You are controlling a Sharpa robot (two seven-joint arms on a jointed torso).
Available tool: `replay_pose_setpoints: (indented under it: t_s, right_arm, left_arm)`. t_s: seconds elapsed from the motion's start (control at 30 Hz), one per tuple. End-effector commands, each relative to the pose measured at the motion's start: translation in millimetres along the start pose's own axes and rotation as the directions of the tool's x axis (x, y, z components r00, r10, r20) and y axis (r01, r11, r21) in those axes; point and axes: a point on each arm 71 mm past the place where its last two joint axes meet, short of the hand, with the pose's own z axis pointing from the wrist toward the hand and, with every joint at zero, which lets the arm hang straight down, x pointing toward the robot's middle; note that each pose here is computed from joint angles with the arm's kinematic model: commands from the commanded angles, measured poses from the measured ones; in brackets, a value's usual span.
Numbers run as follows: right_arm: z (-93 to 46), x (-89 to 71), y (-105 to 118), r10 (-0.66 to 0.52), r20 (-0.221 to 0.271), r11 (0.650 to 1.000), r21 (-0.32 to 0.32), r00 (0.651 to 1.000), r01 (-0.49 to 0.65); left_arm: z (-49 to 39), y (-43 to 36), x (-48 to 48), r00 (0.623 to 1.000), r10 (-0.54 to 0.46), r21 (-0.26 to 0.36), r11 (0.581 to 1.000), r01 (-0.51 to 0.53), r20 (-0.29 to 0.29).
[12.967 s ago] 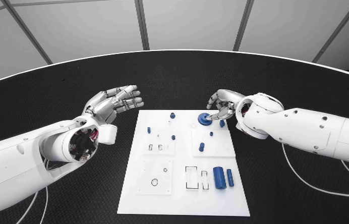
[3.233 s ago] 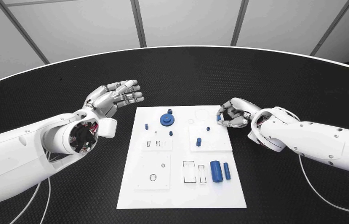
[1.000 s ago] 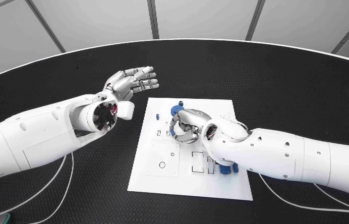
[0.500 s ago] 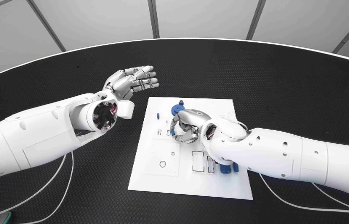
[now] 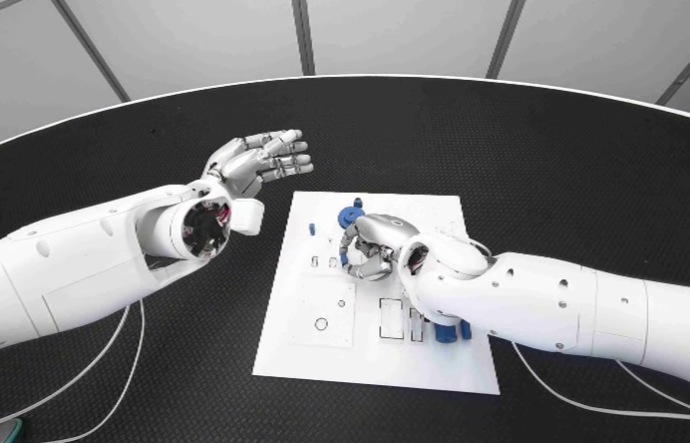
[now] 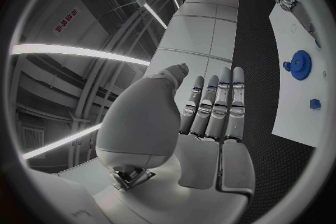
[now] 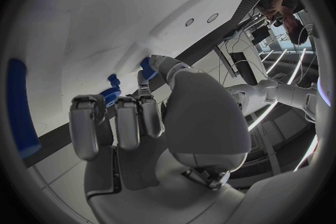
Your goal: Assemble the parts on the task board
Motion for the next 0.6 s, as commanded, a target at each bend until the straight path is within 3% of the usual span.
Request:
replay_pose_setpoints:
  t_s: [0.03,0.6]
  right_arm:
    - [0.3,0.1,0.3,0.0,0.0,1.0,0.002,1.0,0.0]
    - [1.4,2.1,-0.1,-0.008,-0.024,1.0,0.009,1.0,0.008]
  left_arm:
    - [-0.1,0.0,0.0,1.0,0.0,0.0,1.0,0.0,0.0]
    - [-0.5,-0.2,-0.2,1.0,0.0,0.0,1.0,0.0,0.0]
